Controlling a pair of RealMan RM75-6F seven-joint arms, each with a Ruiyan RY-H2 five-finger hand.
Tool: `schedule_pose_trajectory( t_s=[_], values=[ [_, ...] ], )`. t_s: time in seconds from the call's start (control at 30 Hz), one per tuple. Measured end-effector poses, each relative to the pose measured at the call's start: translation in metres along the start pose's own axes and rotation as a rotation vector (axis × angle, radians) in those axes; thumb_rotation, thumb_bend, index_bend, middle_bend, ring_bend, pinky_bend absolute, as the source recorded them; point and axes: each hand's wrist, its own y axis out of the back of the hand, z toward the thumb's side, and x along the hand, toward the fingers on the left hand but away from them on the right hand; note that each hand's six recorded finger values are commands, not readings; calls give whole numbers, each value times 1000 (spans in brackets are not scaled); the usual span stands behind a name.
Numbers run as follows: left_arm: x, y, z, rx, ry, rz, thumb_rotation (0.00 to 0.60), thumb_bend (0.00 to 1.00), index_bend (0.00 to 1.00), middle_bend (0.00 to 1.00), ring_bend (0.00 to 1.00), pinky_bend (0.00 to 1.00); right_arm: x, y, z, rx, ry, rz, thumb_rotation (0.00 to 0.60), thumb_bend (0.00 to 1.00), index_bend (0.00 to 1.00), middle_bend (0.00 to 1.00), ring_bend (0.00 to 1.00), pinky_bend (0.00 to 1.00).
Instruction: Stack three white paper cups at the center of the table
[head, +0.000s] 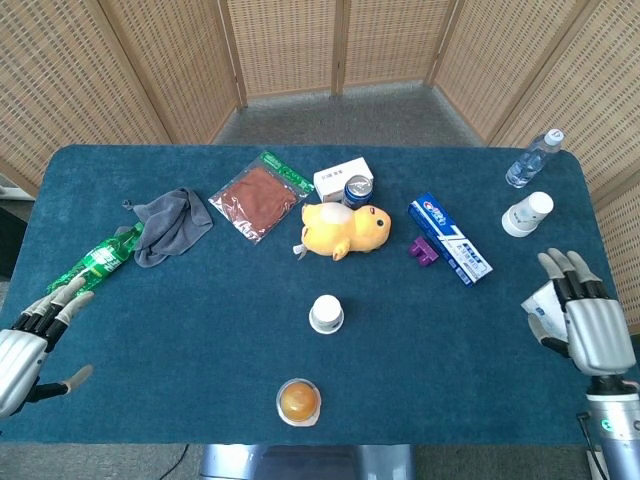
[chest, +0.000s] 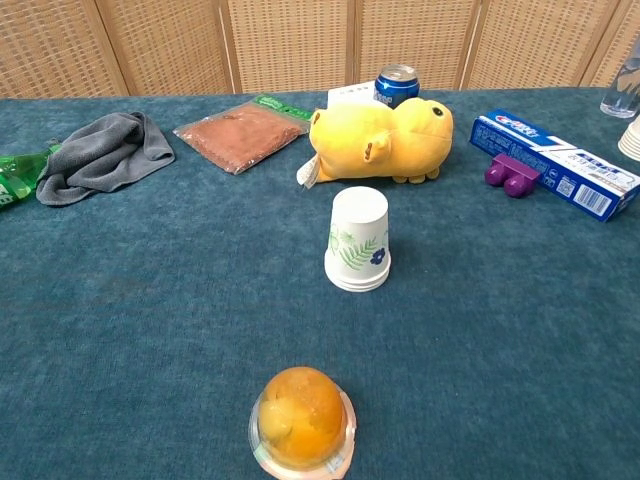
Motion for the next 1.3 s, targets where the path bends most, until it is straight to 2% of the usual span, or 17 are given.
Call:
schedule_pose_trajectory(
  t_s=[0.27, 0.57, 0.87, 1.3],
  values=[
    [-2, -2, -3, 32, 16, 33, 600, 290, 16, 0, 0, 128, 15, -2, -26, 39, -43, -6, 600, 347, 70, 37, 0, 220],
    [-2, 0, -6, 76, 39, 62, 600, 290, 17, 0, 0, 121, 16, -2, -37, 93, -72, -16, 600, 328, 72, 36, 0, 220],
    [-5, 2, -8, 73, 48, 69, 600, 290, 16, 0, 0, 120, 17, 0, -40, 115, -115, -36, 600, 339, 71, 26, 0, 220],
    [-4, 1, -9, 70, 50, 55, 600, 290, 16, 0, 0, 120, 18, -5, -37, 109, -108, -20, 600, 343, 72, 24, 0, 220]
  ],
)
